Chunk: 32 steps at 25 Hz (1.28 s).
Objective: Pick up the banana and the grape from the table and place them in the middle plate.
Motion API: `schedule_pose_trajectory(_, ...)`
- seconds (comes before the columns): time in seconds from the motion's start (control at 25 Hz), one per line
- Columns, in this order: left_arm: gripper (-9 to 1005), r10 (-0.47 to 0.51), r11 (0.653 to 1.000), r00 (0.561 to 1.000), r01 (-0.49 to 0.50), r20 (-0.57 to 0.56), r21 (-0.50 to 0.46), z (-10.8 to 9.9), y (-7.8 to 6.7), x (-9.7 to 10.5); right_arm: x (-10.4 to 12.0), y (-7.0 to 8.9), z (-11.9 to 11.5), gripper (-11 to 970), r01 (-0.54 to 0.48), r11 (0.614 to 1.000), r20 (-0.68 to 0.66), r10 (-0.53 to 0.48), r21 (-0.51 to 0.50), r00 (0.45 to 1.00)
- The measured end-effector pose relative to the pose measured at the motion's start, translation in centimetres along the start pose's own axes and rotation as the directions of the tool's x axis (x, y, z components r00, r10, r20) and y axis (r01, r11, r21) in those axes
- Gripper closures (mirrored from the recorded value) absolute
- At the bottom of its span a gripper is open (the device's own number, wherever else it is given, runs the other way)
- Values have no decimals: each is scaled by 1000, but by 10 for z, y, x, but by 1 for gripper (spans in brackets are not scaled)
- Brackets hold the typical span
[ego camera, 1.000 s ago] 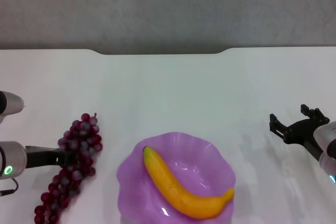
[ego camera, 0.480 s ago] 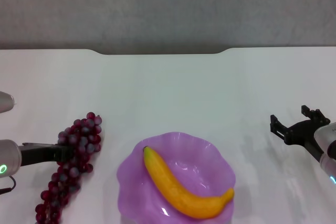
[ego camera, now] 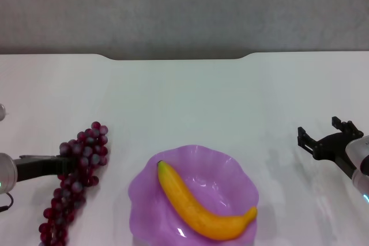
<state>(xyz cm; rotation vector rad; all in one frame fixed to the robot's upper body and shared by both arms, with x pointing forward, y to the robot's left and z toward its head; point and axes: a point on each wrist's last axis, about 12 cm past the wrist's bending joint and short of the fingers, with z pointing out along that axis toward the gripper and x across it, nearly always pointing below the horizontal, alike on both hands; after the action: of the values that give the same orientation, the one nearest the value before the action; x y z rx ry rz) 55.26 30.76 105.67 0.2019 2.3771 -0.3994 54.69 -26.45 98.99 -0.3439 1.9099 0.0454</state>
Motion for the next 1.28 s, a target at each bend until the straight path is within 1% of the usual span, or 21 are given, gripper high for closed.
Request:
schedule_pose_trajectory(0.16,765,-19,999,998,17,53,35,-5,1,1,0,0,0,79,0,1000,0,0,0,1000)
schedule_pose_trajectory(0.36,772,-39,998,992,32,118,60,-13,7,3,0,0,0,80,0,1000,2,0,0,1000)
schedule_pose_trajectory(0.6,782,-85,994,976,70,203,79,-25,15,7,0,0,0,81,0,1000,2,0,0,1000)
schedule_pose_trajectory(0.72,785,-88,993,968,65,235,101,-31,16,5,0,0,0,82,0,1000,1,0,1,1000)
schedule_pose_trajectory(0.84,785,-74,991,959,40,275,127,-39,14,0,0,0,0,82,-1,1000,1,1,1,1000)
schedule_pose_trajectory(1.0,784,-50,983,938,-13,344,180,-52,7,-9,0,0,0,82,-1,1000,1,1,1,1000)
schedule_pose_trajectory(1.08,784,-25,978,920,-60,391,202,-66,4,-14,0,0,0,82,-1,1000,1,1,1,1000)
schedule_pose_trajectory(1.12,786,-25,978,920,-60,391,202,-66,4,-14,0,0,0,82,0,1000,1,0,1,1000)
schedule_pose_trajectory(1.28,794,35,959,907,-148,419,241,-83,-7,-21,0,0,0,82,0,1000,0,0,0,1000)
